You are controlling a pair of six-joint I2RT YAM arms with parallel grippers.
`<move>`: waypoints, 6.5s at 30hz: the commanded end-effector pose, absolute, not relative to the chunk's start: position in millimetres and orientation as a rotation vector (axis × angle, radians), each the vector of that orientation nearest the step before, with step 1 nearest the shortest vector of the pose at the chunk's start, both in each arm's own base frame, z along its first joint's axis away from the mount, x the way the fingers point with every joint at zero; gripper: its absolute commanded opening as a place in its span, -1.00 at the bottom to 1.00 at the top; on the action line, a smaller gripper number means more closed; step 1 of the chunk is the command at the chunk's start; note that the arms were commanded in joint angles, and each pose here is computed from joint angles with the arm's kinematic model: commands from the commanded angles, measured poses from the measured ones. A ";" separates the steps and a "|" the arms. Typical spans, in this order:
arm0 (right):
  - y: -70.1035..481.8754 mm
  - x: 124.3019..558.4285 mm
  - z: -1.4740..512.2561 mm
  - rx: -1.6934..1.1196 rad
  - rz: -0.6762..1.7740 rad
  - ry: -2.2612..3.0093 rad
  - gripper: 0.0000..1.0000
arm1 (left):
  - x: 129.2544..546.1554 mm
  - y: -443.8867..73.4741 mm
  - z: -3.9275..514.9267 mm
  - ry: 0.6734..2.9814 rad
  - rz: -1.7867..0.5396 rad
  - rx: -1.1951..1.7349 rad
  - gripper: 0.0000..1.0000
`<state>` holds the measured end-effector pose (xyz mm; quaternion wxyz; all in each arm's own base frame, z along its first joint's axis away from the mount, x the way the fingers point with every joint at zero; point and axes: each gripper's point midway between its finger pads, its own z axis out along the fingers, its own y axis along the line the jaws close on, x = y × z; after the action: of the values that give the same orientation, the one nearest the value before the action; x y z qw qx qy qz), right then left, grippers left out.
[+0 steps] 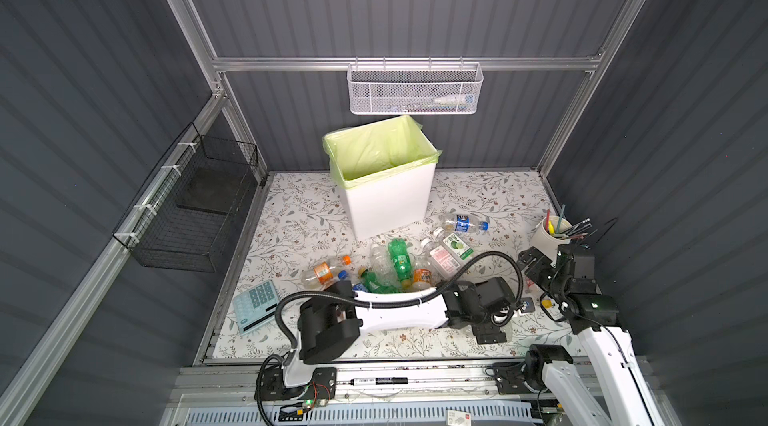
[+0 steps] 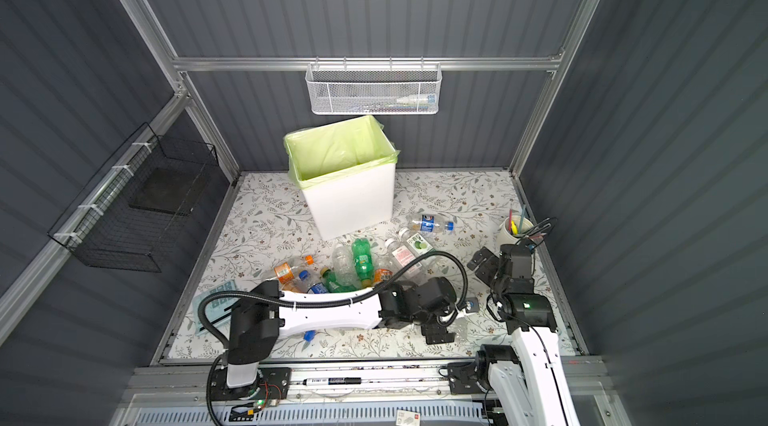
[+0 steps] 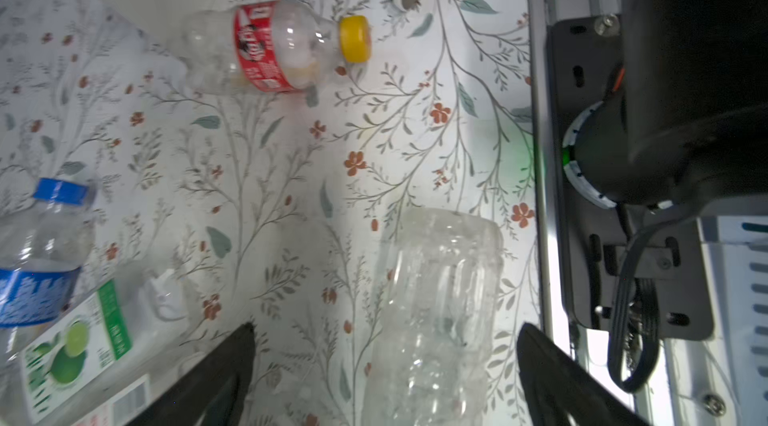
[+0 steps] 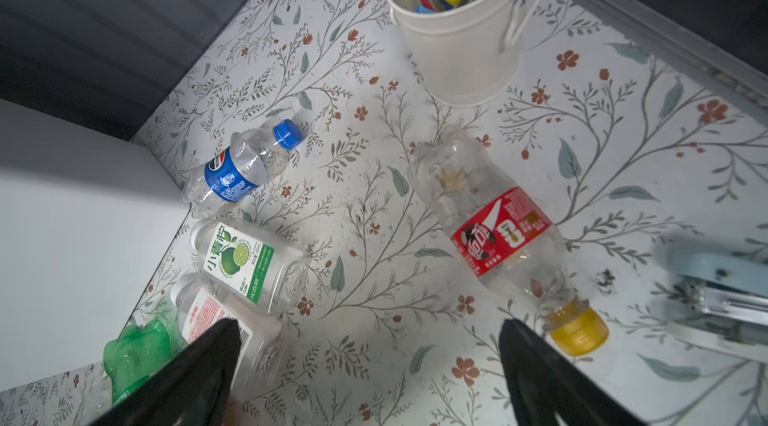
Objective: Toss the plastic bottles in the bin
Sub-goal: 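Close the left gripper on a crumpled clear bottle in the pile, then lift the crumpled bottle with the left gripper over the bin and open it, then grasp the red-labelled bottle with the right gripper while the left gripper draws back, then lift the red-labelled bottle with the right gripper over the bin and release it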
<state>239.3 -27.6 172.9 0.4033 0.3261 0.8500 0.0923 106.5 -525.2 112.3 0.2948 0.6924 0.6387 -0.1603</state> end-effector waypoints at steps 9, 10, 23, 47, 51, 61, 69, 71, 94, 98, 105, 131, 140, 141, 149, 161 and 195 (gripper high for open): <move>-30.6 244.5 158.9 0.832 0.340 2.108 0.98 | 96.5 -514.7 46.1 1.824 -0.272 2.084 0.78; -30.8 243.9 156.9 0.836 0.344 2.107 0.98 | 98.4 -513.1 42.1 1.832 -0.247 2.089 0.76; -26.3 254.1 158.0 0.829 0.409 2.091 0.98 | 134.2 -519.3 133.2 1.809 -0.301 1.758 -0.04; -3.8 282.7 181.4 0.796 0.646 1.995 0.98 | 317.3 -258.6 583.3 1.113 -0.220 0.487 -0.15; 0.9 282.5 183.3 0.776 0.659 2.010 0.98 | 439.2 -249.6 517.0 1.423 -0.334 0.435 0.08; -13.4 271.1 183.1 0.786 0.520 2.027 0.98 | 445.4 -232.1 505.7 1.481 -0.266 0.405 1.00; -31.9 274.0 181.8 0.779 0.354 2.081 0.98 | 409.2 -218.4 497.7 1.464 -0.305 0.416 1.00; -38.4 275.6 182.1 0.760 0.287 2.114 0.98 | 401.8 -217.2 486.4 1.478 -0.317 0.424 1.00; -49.5 255.0 93.2 0.830 0.085 2.524 0.98 | 338.8 -167.5 349.1 1.746 -0.373 0.256 1.00; -45.8 255.8 84.1 0.832 0.111 2.551 0.96 | 337.0 -163.7 340.5 1.765 -0.362 0.242 1.00; -42.3 254.5 62.2 0.846 0.117 2.624 0.85 | 336.8 -162.5 335.2 1.774 -0.358 0.235 1.00; -58.7 283.3 112.1 0.565 -0.118 2.611 0.90 | 334.2 -163.4 324.5 1.825 -0.387 0.215 0.99; -54.8 323.5 91.0 0.464 -0.089 2.718 0.80 | 328.9 -151.5 314.2 1.843 -0.340 0.185 1.00; -53.9 325.6 88.1 0.455 -0.094 2.730 0.78 | 328.1 -150.5 314.5 1.841 -0.338 0.182 1.00; -46.5 332.5 64.6 0.389 -0.125 2.813 0.75 | 324.7 -144.4 313.7 1.836 -0.322 0.164 1.00; -41.7 335.1 42.9 0.362 -0.124 2.882 0.39 | 324.4 -140.4 306.9 1.850 -0.301 0.149 1.00; 41.4 354.9 540.7 0.273 0.607 1.286 -0.14 | 327.8 -113.1 270.0 1.921 -0.164 0.011 1.00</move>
<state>350.1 22.5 489.6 0.7049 0.1332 0.6598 0.2239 327.9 -117.1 279.7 0.5784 0.0153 0.8119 -0.0775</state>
